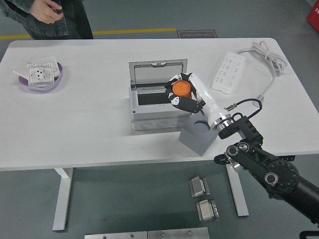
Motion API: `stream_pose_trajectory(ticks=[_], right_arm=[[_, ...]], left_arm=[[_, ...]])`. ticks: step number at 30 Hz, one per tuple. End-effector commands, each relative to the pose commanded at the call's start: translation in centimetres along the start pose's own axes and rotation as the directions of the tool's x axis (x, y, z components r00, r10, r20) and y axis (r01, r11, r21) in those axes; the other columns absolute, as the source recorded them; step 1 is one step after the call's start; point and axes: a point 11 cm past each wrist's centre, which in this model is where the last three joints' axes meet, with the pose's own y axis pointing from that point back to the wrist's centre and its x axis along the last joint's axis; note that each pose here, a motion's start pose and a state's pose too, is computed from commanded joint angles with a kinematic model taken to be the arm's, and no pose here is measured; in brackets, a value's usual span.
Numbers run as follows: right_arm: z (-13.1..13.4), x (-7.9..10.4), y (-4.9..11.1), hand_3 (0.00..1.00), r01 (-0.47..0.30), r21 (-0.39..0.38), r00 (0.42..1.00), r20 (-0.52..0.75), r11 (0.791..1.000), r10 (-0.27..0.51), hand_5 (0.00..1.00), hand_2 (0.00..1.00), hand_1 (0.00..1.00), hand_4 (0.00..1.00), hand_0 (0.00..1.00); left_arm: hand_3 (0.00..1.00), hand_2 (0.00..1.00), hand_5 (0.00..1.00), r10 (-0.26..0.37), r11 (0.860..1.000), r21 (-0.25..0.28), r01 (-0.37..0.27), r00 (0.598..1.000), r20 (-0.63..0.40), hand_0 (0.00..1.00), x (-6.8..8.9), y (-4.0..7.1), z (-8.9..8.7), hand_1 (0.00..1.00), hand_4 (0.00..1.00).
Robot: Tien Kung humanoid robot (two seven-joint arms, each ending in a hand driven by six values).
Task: Pick up the cylinder from the cube,place it in the box,flap close box
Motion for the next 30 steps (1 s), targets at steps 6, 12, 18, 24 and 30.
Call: stream_pose_trajectory(ticks=[6,12,18,24,30], right_arm=[[-0.7,-0.9,-2.9,0.219,0.104,-0.042,0.969,-0.221,0.994,-0.11,0.002,0.31,0.128,0.053,0.033],[-1.6,-1.5,-5.3,0.228,0.157,-0.034,0.887,-0.434,0.987,-0.157,0.002,0.308,0.127,0.065,0.047],[-2.2,-2.1,-7.5,0.229,0.209,-0.041,0.803,-0.563,0.977,-0.196,0.002,0.307,0.128,0.062,0.057],[-1.1,-2.2,-8.7,0.232,0.221,-0.087,0.752,-0.619,0.971,-0.226,0.002,0.31,0.132,0.036,0.066],[1.0,-1.2,-8.9,0.253,0.188,-0.148,0.731,-0.639,0.971,-0.239,0.002,0.329,0.164,0.057,0.118]], left_arm=[[0.813,0.697,0.398,0.011,1.0,0.004,-0.011,1.0,-0.001,0.743,0.7,0.0,-0.1,0.738,0.815],[0.813,0.698,0.399,0.014,1.0,0.003,-0.014,1.0,-0.002,0.743,0.8,0.1,0.0,0.739,0.814],[0.813,0.697,0.4,0.015,1.0,0.001,-0.015,1.0,0.0,0.743,0.9,0.1,0.2,0.737,0.814],[0.813,0.698,0.399,0.019,1.0,-0.003,-0.019,1.0,0.002,0.742,1.0,0.2,0.4,0.738,0.814],[0.813,0.697,0.401,0.018,1.0,-0.004,-0.018,1.0,0.005,0.742,1.0,0.2,0.5,0.738,0.814]])
